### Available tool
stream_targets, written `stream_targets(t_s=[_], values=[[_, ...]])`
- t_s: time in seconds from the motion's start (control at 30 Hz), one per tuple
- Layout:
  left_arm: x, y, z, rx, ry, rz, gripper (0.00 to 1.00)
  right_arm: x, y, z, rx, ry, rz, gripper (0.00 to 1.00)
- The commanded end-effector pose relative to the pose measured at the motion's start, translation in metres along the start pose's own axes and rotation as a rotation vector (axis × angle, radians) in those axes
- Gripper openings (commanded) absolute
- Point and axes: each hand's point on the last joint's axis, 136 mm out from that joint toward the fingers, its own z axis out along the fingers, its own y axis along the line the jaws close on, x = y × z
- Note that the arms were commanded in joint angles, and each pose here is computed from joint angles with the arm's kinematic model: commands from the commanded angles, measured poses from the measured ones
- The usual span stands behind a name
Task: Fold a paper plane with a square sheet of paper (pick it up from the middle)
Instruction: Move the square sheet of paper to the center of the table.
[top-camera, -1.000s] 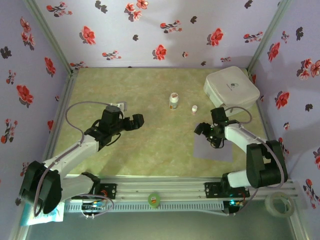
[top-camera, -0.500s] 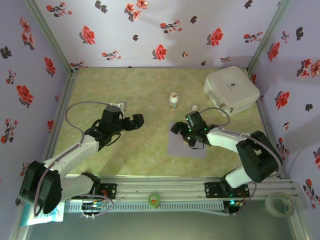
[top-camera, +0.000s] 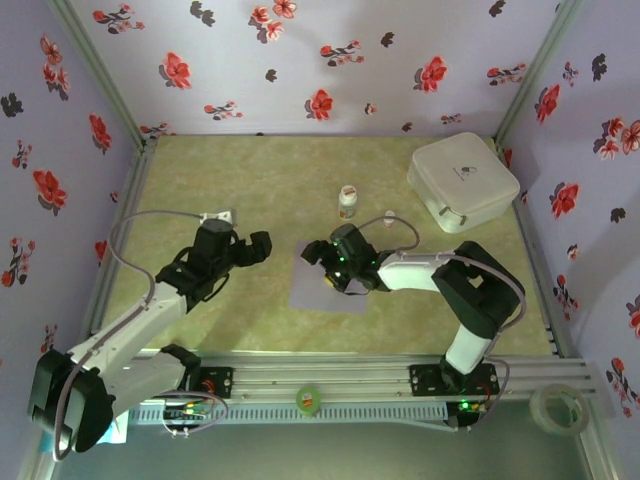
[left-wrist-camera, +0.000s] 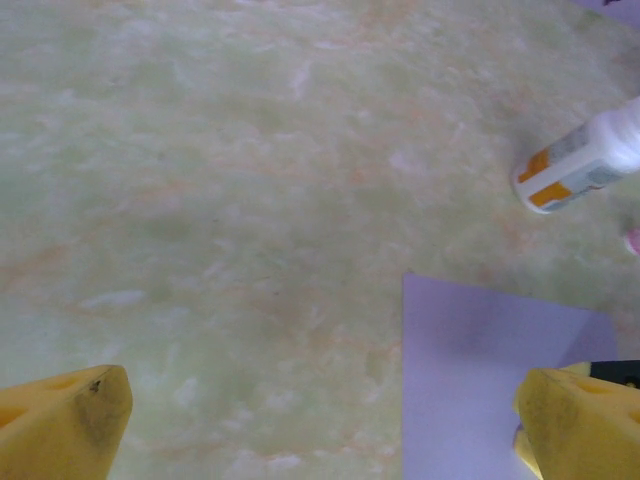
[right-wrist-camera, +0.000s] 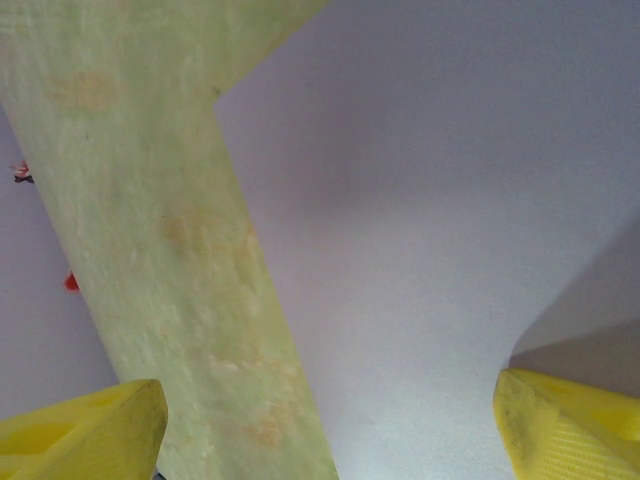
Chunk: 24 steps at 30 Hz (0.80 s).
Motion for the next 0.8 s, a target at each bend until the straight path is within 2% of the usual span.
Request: stream_targets(t_s=[0.0, 0.17, 0.27, 0.4, 0.6, 0.67, 0.77], values=[[0.010, 0.027, -0.008, -0.132, 0.022, 0.036, 1.00, 0.012, -0.022, 0.018, 0.072, 0.021, 0.073, 0.86], [0.009, 0.029, -0.016, -0.128, 0.014, 0.055, 1.00, 0.007, 0.008, 0.008, 0.030, -0.009, 0.026, 0.84], [0.006, 0.020, -0.021, -0.081, 0.006, 0.052, 1.00, 0.000, 0.012, -0.015, 0.088, -0.045, -0.070, 0.85], [0.007, -0.005, -0.023, 0.042, 0.049, 0.040, 1.00, -0.013, 0.002, -0.044, 0.182, -0.079, -0.164, 0.86], [0.014, -0.044, -0.016, 0.164, 0.199, 0.000, 0.95, -0.031, -0.029, -0.073, 0.222, -0.069, -0.128, 0.82], [0.022, -0.054, -0.008, 0.167, 0.261, 0.004, 0.94, -0.039, -0.034, -0.089, 0.232, -0.103, -0.153, 0.82], [0.035, -0.067, 0.005, 0.139, 0.352, 0.014, 0.89, -0.051, -0.033, -0.111, 0.231, -0.145, -0.185, 0.83]])
